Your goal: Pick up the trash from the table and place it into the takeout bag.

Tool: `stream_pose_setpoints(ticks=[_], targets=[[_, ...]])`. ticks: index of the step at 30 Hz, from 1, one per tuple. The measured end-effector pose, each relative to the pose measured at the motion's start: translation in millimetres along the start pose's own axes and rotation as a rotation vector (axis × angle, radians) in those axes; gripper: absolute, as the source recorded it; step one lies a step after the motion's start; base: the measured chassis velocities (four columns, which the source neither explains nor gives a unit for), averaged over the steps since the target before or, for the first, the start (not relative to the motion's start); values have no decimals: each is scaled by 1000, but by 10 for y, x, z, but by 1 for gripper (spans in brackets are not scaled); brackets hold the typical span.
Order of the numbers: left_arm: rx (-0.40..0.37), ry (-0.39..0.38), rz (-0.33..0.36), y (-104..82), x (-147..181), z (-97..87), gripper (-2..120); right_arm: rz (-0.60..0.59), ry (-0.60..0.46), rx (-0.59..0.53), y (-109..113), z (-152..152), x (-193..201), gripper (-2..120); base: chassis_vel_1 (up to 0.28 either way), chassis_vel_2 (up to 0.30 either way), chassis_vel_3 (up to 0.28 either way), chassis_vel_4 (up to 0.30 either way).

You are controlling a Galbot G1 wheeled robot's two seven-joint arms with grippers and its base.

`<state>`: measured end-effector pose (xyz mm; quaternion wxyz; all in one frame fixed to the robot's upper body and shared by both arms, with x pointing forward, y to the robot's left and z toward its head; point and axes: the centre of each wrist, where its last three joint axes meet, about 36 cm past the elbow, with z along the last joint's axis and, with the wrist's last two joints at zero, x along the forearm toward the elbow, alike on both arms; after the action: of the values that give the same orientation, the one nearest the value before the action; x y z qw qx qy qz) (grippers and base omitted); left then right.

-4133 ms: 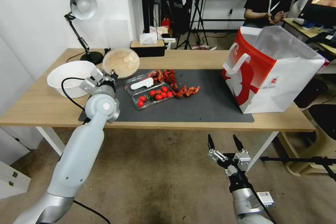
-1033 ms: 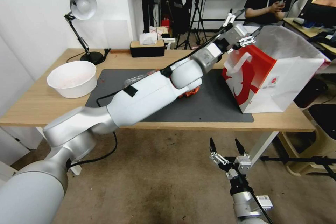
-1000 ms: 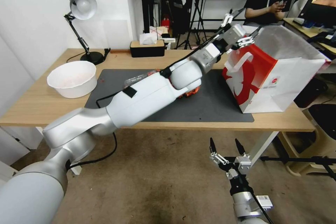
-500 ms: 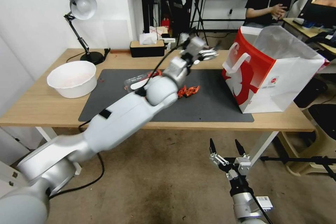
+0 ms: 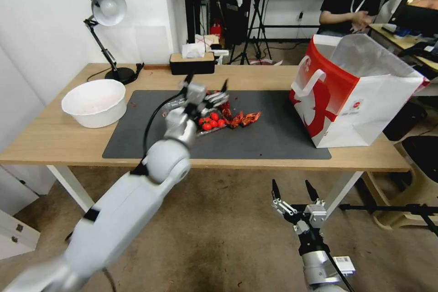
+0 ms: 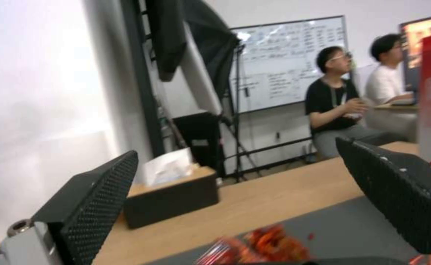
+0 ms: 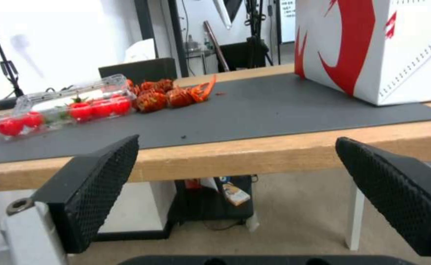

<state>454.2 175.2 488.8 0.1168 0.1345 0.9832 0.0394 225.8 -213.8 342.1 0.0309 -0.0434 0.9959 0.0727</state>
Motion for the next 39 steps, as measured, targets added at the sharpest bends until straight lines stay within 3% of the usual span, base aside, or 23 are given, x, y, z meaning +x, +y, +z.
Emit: stream_pose_setpoints(ticks=[5, 9, 17, 26, 39], targets=[[-6, 21, -52, 125, 222, 51, 100, -5, 1, -1, 10, -2, 8, 100, 0, 0, 0, 0], [-32, 82, -132, 208, 628, 158, 100, -8, -3, -2, 18, -14, 6, 100, 0, 0, 0, 0], [-19, 113, -185, 282, 1184, 283, 100, -21, -21, -2, 28, -88, -4, 100, 0, 0, 0, 0], [37, 133, -218, 125, 1622, 361, 100, -44, -42, 20, 19, -123, -14, 100, 0, 0, 0, 0], [44, 126, -206, 27, 2142, 716, 100, -35, -94, 58, -98, -117, -127, 100, 0, 0, 0, 0]])
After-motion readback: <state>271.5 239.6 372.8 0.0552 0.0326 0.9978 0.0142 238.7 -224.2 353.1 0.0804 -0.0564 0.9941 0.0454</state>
